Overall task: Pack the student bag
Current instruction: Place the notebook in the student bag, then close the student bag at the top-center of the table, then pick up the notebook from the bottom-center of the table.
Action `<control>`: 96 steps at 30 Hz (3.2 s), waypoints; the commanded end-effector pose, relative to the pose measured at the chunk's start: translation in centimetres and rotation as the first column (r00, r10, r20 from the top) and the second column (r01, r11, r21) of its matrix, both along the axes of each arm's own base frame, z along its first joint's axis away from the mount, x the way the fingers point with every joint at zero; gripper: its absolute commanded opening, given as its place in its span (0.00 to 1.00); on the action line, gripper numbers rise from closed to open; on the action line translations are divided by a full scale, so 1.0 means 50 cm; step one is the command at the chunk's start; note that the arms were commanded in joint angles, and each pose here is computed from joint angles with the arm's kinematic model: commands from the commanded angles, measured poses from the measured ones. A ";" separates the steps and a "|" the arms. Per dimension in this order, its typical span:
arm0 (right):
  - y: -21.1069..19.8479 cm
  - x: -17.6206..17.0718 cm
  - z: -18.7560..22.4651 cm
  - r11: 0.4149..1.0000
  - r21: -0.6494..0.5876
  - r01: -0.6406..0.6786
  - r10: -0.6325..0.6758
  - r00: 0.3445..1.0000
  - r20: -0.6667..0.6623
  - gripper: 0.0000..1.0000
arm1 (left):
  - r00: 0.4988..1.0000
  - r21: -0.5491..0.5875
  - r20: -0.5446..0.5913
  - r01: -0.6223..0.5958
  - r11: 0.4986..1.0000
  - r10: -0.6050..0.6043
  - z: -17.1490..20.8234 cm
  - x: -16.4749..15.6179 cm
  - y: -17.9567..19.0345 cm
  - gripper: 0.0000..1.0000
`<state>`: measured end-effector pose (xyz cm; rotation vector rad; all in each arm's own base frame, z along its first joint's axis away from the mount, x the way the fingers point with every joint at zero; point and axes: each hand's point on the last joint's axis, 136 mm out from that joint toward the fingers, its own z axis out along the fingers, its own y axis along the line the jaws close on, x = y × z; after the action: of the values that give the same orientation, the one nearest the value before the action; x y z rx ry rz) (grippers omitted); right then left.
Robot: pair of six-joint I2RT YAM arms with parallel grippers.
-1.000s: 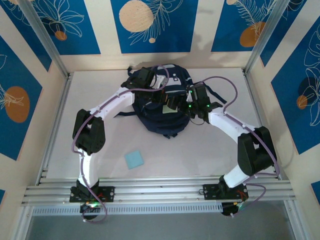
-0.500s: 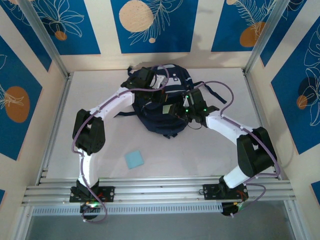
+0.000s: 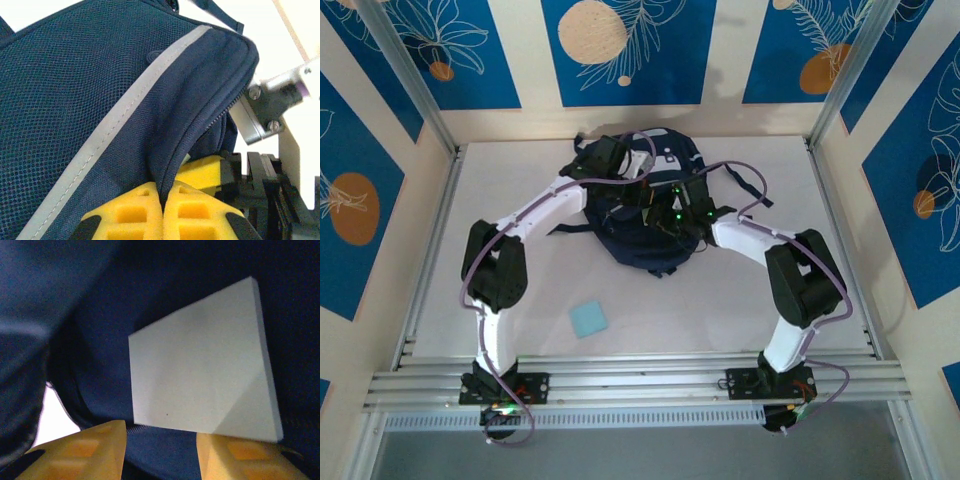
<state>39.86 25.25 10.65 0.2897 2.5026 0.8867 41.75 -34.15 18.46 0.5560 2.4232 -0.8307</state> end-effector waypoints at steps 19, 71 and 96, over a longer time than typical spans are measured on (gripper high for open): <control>0.010 0.052 0.014 0.994 0.025 -0.106 0.105 0.994 0.043 0.48 | 1.000 -0.066 0.019 0.002 0.998 0.000 0.069 -0.017 -0.004 0.00; -0.076 -0.246 0.016 0.987 -0.092 -0.131 0.130 0.991 -0.017 0.99 | 0.672 0.407 -0.426 -0.455 0.792 0.605 -0.291 -0.460 0.329 0.90; -0.121 -0.261 0.018 0.986 -0.154 -0.071 0.074 0.997 0.013 0.99 | 0.740 0.653 -0.319 -0.281 0.703 0.592 -0.403 -0.492 0.345 0.88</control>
<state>27.29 19.75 11.74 0.1384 2.5586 0.7430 17.44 -18.12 1.02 -0.1894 3.1094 -0.1034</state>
